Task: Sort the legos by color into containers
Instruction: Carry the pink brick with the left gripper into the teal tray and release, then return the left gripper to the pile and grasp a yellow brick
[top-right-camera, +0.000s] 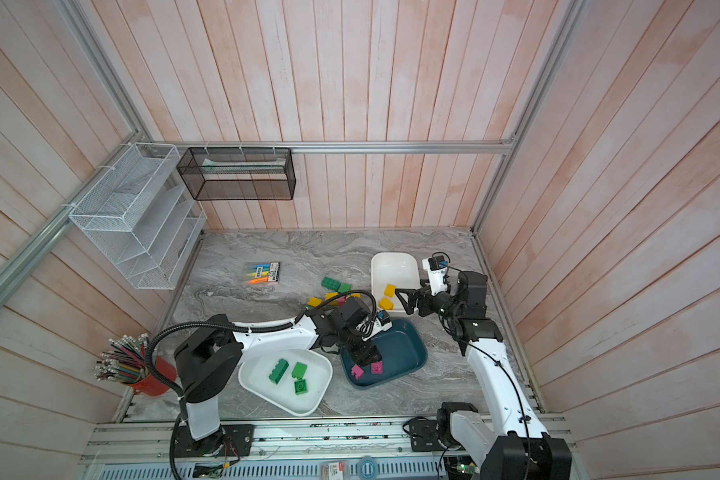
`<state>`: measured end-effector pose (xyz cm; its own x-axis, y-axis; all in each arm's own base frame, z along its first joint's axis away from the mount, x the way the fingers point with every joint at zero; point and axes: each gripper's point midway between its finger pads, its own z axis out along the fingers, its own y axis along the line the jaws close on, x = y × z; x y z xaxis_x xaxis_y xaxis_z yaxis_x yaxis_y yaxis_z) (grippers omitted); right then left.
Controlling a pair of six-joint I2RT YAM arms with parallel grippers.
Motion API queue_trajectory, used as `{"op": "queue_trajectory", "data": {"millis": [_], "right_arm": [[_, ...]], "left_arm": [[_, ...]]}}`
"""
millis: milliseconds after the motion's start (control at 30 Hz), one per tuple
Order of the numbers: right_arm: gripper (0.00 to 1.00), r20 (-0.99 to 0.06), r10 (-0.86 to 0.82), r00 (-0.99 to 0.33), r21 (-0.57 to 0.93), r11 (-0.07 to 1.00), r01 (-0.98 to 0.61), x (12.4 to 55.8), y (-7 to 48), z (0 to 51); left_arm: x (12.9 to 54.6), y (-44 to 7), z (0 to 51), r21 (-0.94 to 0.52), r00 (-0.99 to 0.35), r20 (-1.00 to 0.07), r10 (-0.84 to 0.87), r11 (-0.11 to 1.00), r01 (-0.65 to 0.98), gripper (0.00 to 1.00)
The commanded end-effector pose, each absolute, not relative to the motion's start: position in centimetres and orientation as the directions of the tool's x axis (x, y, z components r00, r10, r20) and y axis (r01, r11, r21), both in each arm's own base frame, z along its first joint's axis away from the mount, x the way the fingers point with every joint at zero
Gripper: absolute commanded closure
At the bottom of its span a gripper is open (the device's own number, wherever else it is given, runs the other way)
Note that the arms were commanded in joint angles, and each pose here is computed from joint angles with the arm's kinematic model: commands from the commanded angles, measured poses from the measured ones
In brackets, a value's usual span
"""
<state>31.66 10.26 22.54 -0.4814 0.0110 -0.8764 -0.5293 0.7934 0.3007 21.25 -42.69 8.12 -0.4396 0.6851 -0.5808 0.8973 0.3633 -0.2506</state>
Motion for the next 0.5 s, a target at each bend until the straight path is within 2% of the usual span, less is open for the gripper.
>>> {"op": "queue_trajectory", "data": {"millis": [0, 167, 333, 467], "right_arm": [[0.02, -0.871, 0.019, -0.492, 0.318, 0.785, -0.533, 31.5, 10.4, 22.3], [0.02, -0.869, 0.021, -0.494, 0.339, 0.753, -0.563, 31.5, 11.0, 22.5], [0.02, -0.872, 0.015, -0.490, 0.343, 0.733, -0.587, 31.2, 11.7, 22.6], [0.02, -0.872, 0.009, -0.489, 0.339, 0.731, -0.592, 31.2, 11.9, 22.5]], "left_arm": [[22.2, -42.0, 14.0, -0.187, -0.380, -0.675, 0.632, 0.352, 0.917, 0.24], [24.5, -37.5, 16.6, -0.112, -0.337, -0.705, 0.624, 0.371, 0.922, 0.23], [29.0, -32.1, 16.0, 0.010, -0.301, -0.661, 0.687, 0.410, 0.912, 0.23], [33.1, -29.3, 15.6, 0.039, -0.316, -0.643, 0.697, 0.441, 0.896, 0.25]]}}
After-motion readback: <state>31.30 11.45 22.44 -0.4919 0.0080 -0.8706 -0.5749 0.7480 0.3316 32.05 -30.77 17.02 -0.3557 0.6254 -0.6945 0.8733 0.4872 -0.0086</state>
